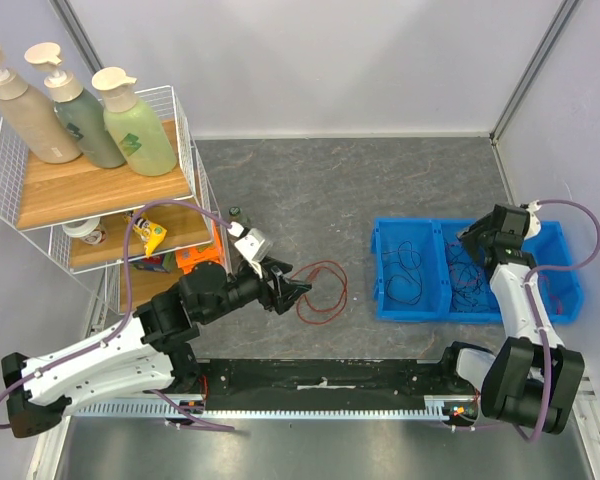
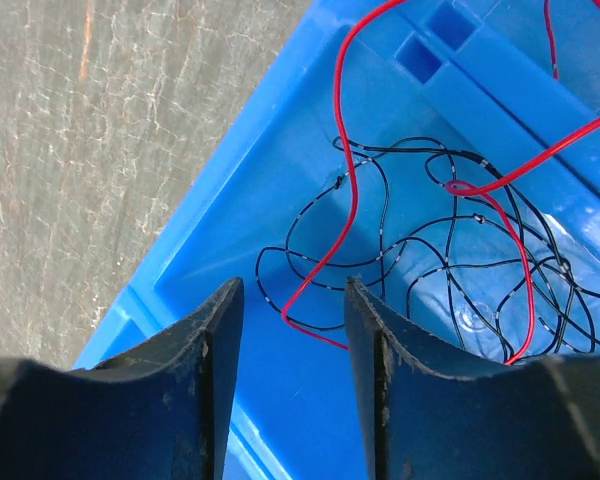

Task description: Untangle the cables

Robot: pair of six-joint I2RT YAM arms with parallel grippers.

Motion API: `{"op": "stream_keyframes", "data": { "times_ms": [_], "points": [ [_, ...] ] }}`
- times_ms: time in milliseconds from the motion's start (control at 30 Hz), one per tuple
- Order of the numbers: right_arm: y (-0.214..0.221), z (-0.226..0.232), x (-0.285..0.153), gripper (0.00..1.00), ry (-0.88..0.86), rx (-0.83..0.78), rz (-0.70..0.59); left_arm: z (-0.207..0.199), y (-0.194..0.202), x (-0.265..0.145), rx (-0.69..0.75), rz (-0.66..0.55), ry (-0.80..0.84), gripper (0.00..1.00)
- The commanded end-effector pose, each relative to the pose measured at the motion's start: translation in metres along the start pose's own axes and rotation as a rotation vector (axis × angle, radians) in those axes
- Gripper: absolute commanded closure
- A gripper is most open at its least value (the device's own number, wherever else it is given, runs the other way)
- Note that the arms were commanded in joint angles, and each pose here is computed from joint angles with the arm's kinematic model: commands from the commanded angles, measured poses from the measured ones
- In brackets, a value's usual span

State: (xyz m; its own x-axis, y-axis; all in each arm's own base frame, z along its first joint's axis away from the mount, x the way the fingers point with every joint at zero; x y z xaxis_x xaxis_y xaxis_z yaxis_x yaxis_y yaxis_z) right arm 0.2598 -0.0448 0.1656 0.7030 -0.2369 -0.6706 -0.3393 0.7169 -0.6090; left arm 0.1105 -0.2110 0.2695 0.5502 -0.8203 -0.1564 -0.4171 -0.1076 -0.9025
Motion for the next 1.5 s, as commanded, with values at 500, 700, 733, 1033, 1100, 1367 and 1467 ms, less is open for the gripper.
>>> {"op": "stream_keyframes", "data": {
  "times_ms": [500, 700, 733, 1033, 1100, 1367, 1467],
  "points": [
    [-0.085, 0.019, -0.091, 1.0, 0.095, -0.084, -0.32, -0.008, -0.011, 0.0, -0.041, -0.045, 0.043, 0.3],
    [-0.119, 0.015, -0.121, 1.0, 0.238, -0.077, -0.47, -0.013, -0.013, 0.008, -0.037, -0.022, 0.063, 0.3],
    [-0.125, 0.013, -0.124, 1.0, 0.274, -0.078, -0.501, -0.014, -0.014, 0.008, -0.039, -0.021, 0.064, 0.3],
    [-0.142, -0.008, -0.114, 1.0, 0.539, -0.05, -0.628, -0.02, -0.02, 0.012, -0.029, -0.004, 0.087, 0.3],
    [-0.134, -0.019, -0.101, 1.0, 0.6, -0.036, -0.628, -0.02, -0.021, 0.014, -0.026, 0.002, 0.088, 0.31],
    [-0.11, -0.042, -0.049, 0.88, 0.71, -0.073, -0.508, -0.019, -0.014, 0.019, -0.048, 0.011, 0.084, 0.31],
    [-0.107, -0.041, -0.045, 0.6, 0.694, -0.1, -0.471, -0.02, -0.015, 0.018, -0.051, 0.014, 0.084, 0.31]
  ]
}}
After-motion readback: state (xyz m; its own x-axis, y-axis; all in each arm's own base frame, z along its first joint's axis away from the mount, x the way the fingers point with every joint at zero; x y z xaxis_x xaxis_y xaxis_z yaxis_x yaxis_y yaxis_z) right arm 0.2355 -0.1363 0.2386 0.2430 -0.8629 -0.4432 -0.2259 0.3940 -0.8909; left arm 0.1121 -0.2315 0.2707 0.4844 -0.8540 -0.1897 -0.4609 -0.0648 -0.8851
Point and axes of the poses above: each gripper's point midway between its finger pads, its own x axis out along the fingers, its own z axis along the line the jaws close on, y = z × x, the point moved 7 cm from there along -x, back along the fingers, and after that the axes turned 6 degrees about -x, right-handed, at the moved point
